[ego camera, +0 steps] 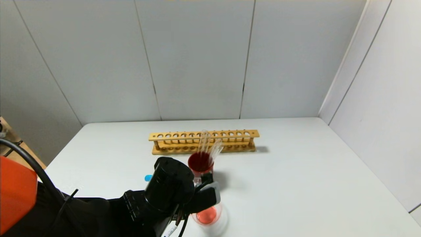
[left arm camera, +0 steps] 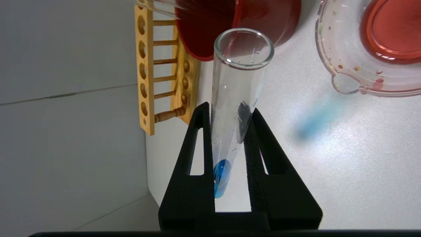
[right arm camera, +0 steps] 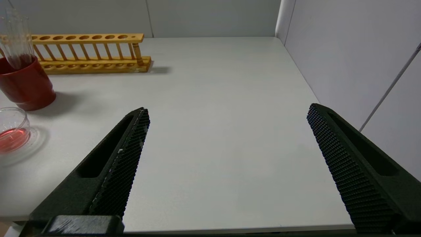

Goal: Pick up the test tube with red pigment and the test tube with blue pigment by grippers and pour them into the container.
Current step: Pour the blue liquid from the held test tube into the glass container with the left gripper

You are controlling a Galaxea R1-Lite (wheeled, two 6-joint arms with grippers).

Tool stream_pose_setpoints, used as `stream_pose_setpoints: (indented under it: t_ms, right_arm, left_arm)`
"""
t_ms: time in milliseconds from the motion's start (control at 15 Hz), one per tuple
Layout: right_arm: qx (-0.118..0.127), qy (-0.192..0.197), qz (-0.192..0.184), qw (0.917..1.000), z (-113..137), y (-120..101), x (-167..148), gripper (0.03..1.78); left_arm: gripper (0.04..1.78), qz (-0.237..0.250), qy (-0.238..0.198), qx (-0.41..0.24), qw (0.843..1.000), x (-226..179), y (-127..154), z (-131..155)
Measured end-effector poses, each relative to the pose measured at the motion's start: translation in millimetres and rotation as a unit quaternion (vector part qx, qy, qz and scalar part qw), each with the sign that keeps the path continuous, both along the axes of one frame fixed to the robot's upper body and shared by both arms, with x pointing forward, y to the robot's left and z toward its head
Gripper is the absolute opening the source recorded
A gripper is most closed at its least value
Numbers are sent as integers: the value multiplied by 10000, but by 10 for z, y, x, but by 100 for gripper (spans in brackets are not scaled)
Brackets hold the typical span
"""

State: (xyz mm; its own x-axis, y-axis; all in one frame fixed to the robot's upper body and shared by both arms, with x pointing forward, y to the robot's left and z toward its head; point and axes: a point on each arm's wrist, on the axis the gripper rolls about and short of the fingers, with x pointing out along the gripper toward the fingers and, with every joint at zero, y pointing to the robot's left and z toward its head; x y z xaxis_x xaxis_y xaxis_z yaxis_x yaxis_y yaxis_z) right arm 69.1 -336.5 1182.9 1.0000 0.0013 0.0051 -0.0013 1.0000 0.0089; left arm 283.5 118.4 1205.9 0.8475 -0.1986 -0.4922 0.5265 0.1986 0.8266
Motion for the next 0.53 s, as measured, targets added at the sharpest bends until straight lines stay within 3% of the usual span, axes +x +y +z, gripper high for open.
stream_pose_setpoints:
  t_ms: [533]
  right_arm:
    - [0,0,0,10000,0,0,0,175]
  left_arm:
    - [33,-54,230,487,9985,57,-157,-53]
